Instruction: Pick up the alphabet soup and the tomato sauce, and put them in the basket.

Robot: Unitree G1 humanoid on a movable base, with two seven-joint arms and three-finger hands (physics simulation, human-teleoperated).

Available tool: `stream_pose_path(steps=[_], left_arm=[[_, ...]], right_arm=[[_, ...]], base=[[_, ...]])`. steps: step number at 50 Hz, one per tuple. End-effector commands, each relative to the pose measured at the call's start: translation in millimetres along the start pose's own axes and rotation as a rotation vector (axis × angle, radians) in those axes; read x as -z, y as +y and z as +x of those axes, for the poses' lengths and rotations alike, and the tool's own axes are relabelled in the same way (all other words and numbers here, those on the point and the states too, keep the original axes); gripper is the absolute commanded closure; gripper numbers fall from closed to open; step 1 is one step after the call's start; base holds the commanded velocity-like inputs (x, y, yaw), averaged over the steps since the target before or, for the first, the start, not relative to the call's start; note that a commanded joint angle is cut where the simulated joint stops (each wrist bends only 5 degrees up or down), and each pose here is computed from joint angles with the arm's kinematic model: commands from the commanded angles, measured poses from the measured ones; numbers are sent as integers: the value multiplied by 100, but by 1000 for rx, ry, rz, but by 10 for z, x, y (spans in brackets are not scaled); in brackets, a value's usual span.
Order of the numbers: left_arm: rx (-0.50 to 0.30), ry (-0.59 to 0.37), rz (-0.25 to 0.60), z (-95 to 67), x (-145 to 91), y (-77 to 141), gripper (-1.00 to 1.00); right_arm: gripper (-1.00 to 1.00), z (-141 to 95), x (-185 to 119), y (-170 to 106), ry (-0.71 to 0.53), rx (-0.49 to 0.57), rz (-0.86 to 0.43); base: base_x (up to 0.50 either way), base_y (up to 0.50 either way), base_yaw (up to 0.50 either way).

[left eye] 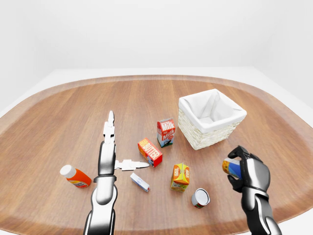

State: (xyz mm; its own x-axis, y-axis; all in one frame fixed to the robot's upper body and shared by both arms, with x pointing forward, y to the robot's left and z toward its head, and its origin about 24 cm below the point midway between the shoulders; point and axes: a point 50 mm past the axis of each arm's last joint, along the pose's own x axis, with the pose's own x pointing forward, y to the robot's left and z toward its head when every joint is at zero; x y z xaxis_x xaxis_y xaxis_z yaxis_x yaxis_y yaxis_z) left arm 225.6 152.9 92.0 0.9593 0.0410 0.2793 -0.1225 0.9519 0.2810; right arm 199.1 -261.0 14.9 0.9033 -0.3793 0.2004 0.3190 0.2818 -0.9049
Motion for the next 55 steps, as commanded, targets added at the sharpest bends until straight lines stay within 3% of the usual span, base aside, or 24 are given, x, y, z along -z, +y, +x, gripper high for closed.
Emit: stream_pose_path(steps=[1,17,25,30,45,55], left_arm=[[-3,-3,-4,-9,-11,11,-100],[-4,9,-3,-10,19,3,-100],[-6,-4,-5,5,-7,12,-100],[-7,-7,-5,7,-15,13,-100],[-6,-7,-5,8,-15,13,-100],[-2,-8,-6,3,-18,4,-100]], right_arm=[[100,23,10,-140,68,39,145],[100,166,-346,-517,-51,70,350],[100,305,-548,-645,-146,89,383],[100,371,-712,-685,-220,42,477],[100,521,-1145,-958,-425,88,488],[100,626,-1290,-1050,-490,114,449]], base=[[0,0,0],[0,0,0],[0,0,0],[0,0,0],[0,0,0],[0,0,0]])
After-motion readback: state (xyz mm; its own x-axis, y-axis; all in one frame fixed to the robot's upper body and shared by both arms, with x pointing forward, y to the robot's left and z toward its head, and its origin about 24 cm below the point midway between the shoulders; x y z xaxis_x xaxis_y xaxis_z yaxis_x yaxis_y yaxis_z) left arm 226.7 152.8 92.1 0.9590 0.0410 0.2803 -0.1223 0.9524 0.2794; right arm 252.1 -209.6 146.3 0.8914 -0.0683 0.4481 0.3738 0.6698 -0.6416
